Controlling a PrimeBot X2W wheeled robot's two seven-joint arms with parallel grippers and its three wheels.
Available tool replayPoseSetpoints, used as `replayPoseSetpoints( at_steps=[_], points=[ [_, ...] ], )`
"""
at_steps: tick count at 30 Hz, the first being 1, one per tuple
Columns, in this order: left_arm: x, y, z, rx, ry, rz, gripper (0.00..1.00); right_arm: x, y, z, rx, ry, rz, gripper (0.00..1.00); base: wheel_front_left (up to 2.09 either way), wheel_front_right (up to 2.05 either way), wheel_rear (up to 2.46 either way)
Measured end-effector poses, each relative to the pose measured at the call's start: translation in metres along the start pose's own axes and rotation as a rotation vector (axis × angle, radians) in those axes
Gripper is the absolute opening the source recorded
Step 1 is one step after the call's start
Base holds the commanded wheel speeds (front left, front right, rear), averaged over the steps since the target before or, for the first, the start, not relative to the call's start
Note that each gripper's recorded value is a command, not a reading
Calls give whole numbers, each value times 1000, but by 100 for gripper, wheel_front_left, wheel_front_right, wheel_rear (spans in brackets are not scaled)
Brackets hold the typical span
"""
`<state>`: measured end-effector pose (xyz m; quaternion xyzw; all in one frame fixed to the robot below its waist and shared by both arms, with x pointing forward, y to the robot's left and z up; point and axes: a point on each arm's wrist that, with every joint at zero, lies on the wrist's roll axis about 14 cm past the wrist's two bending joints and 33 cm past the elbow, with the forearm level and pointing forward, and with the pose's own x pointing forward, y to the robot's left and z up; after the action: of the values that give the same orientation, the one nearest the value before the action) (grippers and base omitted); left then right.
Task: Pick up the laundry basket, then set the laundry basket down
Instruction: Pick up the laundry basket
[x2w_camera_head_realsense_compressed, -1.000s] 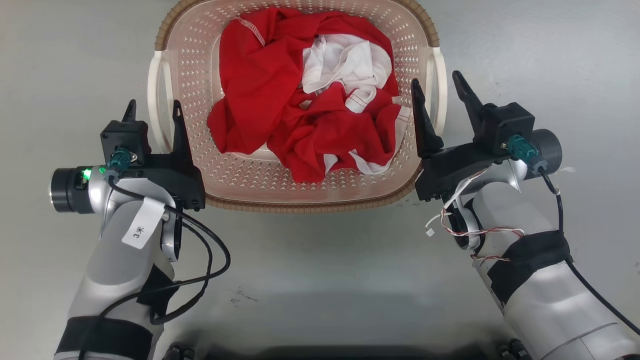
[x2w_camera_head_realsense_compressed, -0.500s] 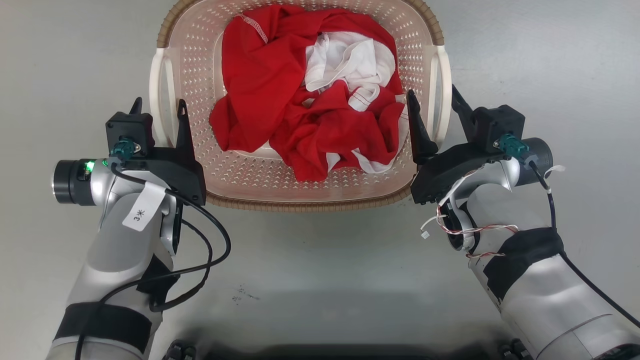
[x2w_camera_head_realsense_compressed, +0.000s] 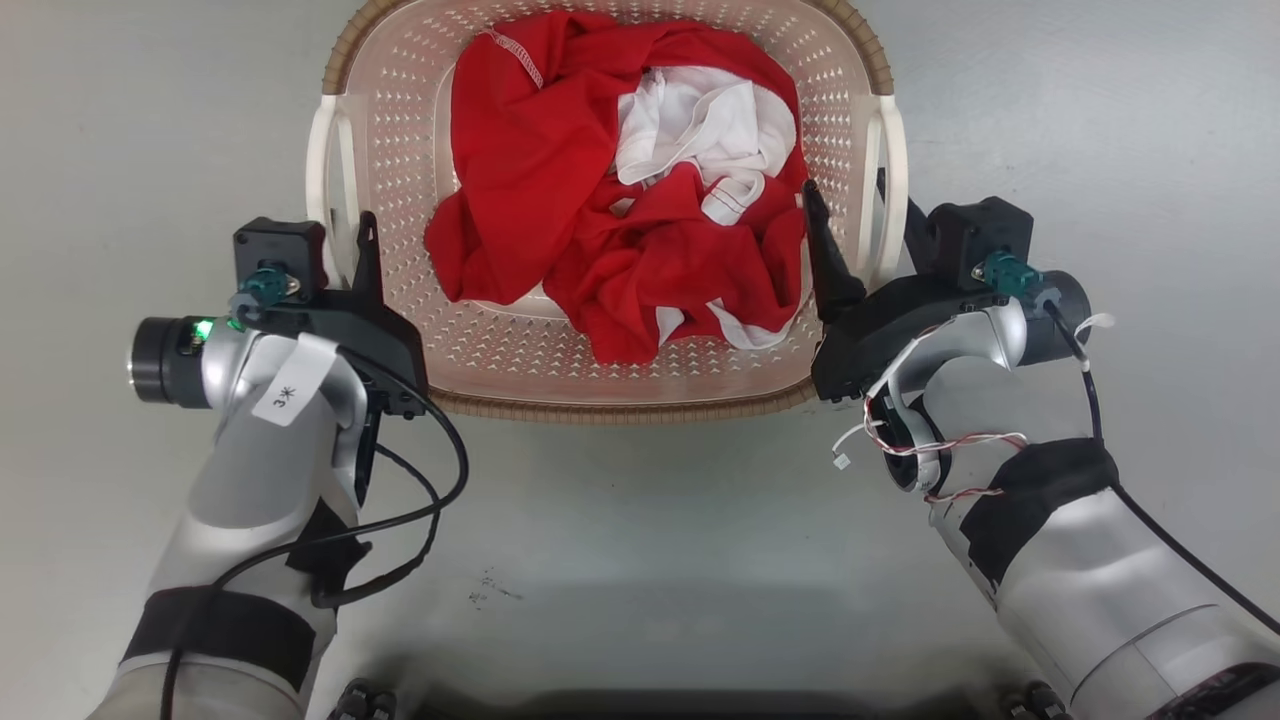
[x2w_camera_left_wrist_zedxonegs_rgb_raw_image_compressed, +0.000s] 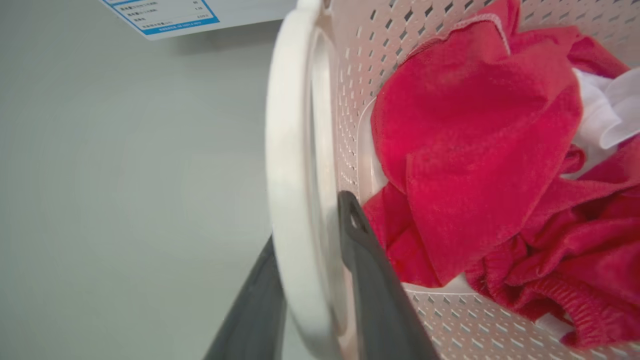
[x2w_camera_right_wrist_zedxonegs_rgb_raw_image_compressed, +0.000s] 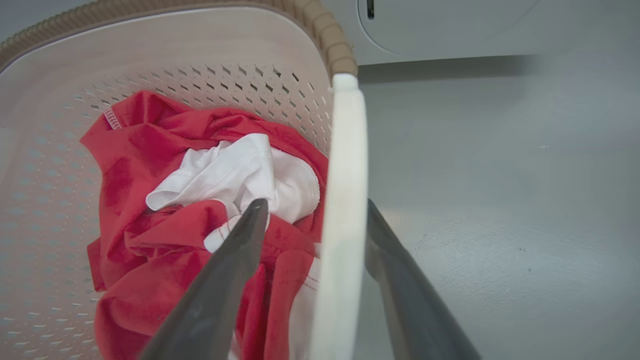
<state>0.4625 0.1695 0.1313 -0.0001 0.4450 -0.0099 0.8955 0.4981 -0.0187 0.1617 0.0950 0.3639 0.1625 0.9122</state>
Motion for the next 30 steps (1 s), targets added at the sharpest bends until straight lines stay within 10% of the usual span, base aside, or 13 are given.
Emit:
replayPoseSetpoints(
  at_steps=[1, 5, 30],
  points=[
    [0, -3, -1, 0, 5, -6, 0, 1, 0, 0, 2, 2, -2, 46, 0, 0, 0],
    [0, -5, -2, 1, 17, -23, 0, -1, -8, -7, 7, 28, -25, 0, 0, 0, 0],
    [-33, -24, 16, 11, 16, -71, 0, -33, -6, 13, -9, 63, -55, 0, 0, 0, 0]
  ],
)
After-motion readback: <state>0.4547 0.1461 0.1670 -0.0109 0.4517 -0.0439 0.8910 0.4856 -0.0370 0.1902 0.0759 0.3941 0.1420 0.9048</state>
